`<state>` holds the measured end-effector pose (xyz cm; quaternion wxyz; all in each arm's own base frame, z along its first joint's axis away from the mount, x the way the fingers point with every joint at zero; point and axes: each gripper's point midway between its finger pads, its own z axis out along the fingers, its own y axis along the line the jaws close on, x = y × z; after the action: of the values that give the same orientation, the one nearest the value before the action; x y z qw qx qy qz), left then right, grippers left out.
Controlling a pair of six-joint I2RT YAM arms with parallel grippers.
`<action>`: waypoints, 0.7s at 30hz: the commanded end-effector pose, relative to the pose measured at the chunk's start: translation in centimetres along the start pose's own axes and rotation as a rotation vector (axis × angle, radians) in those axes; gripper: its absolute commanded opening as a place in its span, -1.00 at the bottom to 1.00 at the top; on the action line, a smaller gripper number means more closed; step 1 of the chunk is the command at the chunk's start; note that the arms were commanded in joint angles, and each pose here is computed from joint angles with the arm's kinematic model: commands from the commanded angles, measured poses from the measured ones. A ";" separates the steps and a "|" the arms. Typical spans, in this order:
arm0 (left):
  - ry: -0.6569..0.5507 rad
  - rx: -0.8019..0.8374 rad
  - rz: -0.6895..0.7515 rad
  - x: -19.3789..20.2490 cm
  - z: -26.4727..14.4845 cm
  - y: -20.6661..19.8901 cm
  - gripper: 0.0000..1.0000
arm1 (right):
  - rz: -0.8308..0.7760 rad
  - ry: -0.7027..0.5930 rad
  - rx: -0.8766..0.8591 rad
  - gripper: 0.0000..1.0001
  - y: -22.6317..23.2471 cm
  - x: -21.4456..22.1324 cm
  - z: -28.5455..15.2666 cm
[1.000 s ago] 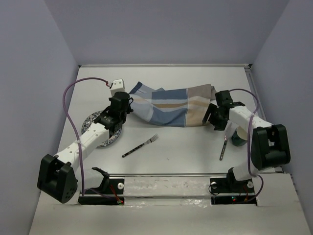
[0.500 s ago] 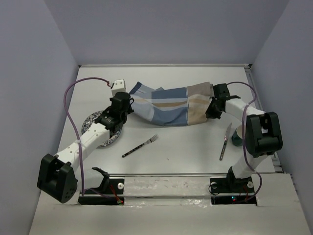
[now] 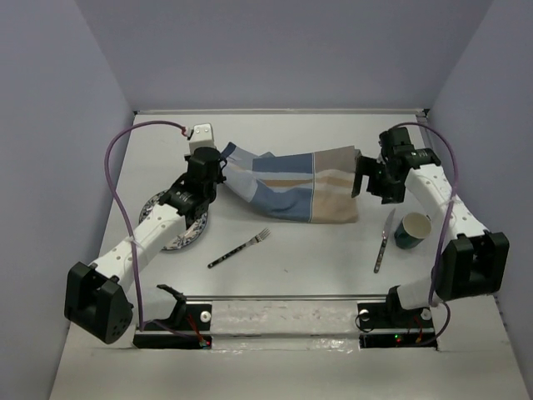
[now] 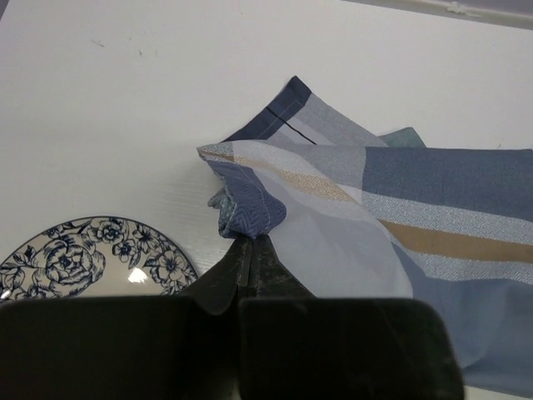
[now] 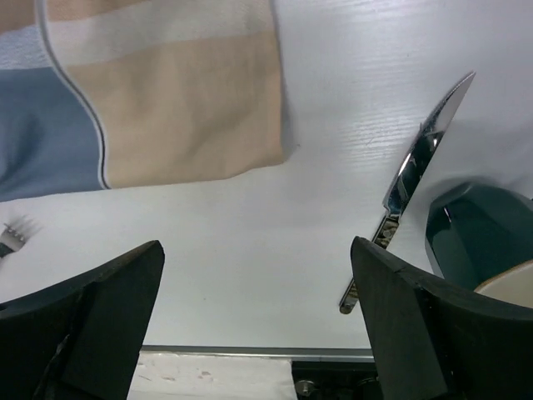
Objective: Set the dinner table for one person
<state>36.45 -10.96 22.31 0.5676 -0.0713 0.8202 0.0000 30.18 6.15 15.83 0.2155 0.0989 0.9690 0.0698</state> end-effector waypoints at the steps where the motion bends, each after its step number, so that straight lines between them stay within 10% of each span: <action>1: -0.008 0.020 -0.017 0.3 -0.8 -0.1 -1.00 | 0.044 0.058 -0.002 0.99 -0.1 0.5 3.0; 6: 0.006 0.027 -0.023 1.1 -1.2 0.0 -1.00 | 0.216 0.045 -0.206 0.81 3.4 1.8 4.1; 21: 0.031 0.043 -0.015 2.8 -1.3 -0.6 -1.00 | 0.406 -0.016 -0.030 0.22 -0.1 3.1 12.4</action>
<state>34.26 -11.99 18.85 0.5359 -0.0537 0.8425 -0.0131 30.16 8.94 3.85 0.1550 0.2545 0.9445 0.1381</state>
